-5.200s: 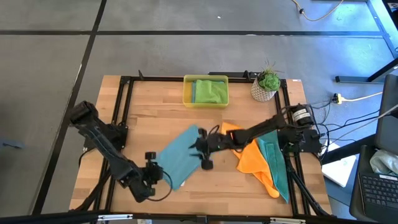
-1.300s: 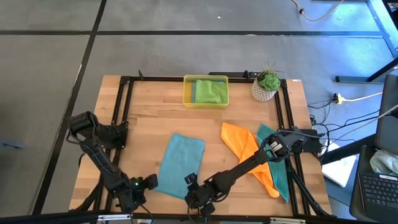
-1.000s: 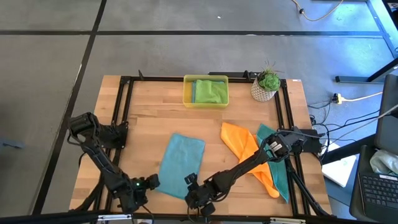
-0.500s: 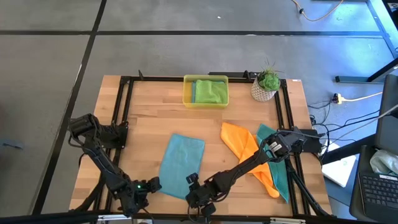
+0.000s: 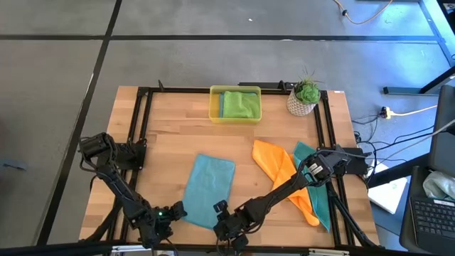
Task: Fold microfiber towels
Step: Fold the left blue cloth
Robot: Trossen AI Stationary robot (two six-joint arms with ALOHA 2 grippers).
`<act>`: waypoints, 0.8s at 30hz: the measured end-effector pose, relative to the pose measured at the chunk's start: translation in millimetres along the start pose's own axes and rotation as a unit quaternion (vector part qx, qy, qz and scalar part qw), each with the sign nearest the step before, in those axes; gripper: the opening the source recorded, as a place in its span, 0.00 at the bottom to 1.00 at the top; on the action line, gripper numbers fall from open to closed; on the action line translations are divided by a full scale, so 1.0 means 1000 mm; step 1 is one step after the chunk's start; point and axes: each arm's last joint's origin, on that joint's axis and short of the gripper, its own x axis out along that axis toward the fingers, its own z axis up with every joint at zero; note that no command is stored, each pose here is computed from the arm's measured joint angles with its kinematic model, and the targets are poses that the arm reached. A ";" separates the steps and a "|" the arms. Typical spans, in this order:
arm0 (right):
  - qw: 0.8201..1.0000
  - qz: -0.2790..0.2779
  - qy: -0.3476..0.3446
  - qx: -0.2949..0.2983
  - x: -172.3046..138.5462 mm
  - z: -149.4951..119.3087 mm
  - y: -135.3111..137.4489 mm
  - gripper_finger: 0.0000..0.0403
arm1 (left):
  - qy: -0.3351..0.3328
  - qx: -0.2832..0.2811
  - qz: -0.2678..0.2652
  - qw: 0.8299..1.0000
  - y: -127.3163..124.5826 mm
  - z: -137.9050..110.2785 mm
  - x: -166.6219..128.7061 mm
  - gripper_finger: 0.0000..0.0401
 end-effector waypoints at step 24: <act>0.995 -0.006 0.004 0.099 -0.023 0.025 0.004 0.39 | 0.011 -0.136 0.063 0.989 0.058 0.038 -0.013 0.01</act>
